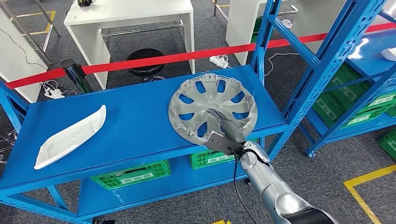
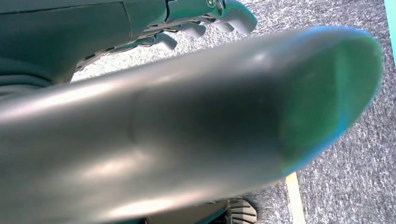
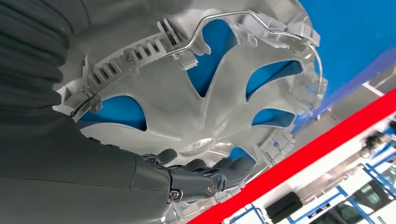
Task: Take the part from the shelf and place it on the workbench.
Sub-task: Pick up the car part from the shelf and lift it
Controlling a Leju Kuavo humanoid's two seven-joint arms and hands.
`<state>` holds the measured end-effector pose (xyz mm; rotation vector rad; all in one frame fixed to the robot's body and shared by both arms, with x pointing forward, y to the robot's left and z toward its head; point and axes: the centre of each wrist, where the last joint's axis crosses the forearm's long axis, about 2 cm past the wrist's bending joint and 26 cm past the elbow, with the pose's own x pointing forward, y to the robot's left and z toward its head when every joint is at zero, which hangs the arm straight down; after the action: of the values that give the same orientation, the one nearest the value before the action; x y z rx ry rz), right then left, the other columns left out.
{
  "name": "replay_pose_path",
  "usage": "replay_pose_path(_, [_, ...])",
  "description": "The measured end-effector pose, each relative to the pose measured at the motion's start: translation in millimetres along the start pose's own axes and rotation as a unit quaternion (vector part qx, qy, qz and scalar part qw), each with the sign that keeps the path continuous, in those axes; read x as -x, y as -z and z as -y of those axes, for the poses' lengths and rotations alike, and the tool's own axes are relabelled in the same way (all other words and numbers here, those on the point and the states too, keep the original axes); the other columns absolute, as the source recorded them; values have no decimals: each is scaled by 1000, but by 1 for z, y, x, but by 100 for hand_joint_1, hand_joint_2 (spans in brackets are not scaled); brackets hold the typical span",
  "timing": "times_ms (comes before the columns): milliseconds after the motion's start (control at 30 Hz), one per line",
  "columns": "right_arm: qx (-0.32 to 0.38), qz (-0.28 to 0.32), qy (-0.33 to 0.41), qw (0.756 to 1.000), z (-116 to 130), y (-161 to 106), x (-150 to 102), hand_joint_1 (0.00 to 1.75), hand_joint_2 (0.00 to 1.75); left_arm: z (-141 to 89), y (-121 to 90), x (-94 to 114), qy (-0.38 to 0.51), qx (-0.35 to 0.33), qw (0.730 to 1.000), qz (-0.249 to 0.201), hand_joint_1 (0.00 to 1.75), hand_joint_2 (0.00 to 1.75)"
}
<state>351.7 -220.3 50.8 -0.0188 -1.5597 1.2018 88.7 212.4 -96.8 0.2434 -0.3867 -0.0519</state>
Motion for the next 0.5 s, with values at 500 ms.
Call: replay_pose_path(500, [-7, -18, -11, 1000, 5, 4, 1, 175, 175, 0, 0, 0, -1, -8, 1000, 0, 0, 0])
